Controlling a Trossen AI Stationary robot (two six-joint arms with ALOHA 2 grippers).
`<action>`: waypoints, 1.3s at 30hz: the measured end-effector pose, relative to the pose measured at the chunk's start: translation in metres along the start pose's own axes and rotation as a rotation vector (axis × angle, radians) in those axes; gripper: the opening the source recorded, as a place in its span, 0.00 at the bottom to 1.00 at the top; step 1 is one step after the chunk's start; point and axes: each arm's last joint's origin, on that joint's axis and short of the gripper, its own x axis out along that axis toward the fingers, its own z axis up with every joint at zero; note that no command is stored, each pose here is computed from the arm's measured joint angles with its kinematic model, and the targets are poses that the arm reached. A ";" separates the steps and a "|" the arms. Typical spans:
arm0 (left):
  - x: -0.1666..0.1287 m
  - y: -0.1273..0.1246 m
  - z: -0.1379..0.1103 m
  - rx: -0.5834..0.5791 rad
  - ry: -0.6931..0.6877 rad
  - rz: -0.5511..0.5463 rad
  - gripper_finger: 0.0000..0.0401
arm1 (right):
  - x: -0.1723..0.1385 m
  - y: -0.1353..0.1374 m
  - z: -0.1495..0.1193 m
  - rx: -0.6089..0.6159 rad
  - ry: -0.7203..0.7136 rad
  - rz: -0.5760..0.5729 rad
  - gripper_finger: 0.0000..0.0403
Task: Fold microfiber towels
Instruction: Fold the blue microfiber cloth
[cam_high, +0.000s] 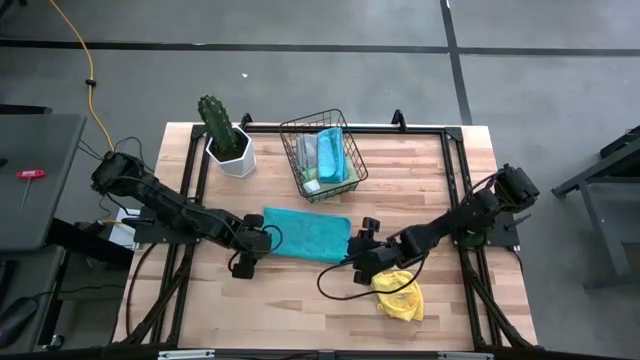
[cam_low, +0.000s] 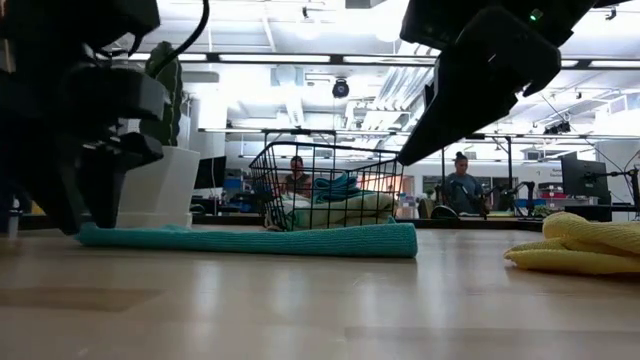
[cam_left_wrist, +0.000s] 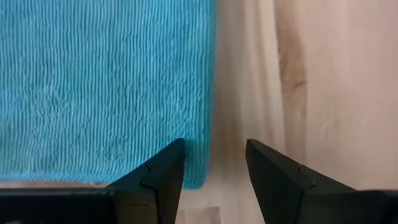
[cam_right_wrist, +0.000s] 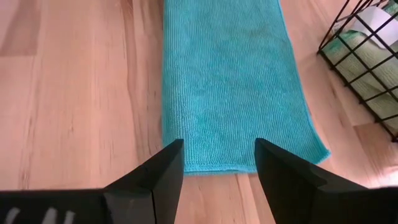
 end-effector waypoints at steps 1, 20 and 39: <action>0.001 0.001 -0.002 0.001 0.003 0.011 0.40 | 0.000 0.000 0.000 0.001 -0.001 0.001 0.47; 0.008 -0.028 -0.025 -0.078 -0.020 -0.009 0.40 | 0.002 0.012 0.010 -0.130 -0.075 0.229 0.47; 0.008 -0.031 -0.027 -0.070 -0.039 0.015 0.40 | 0.066 0.019 -0.024 -0.189 0.056 0.157 0.47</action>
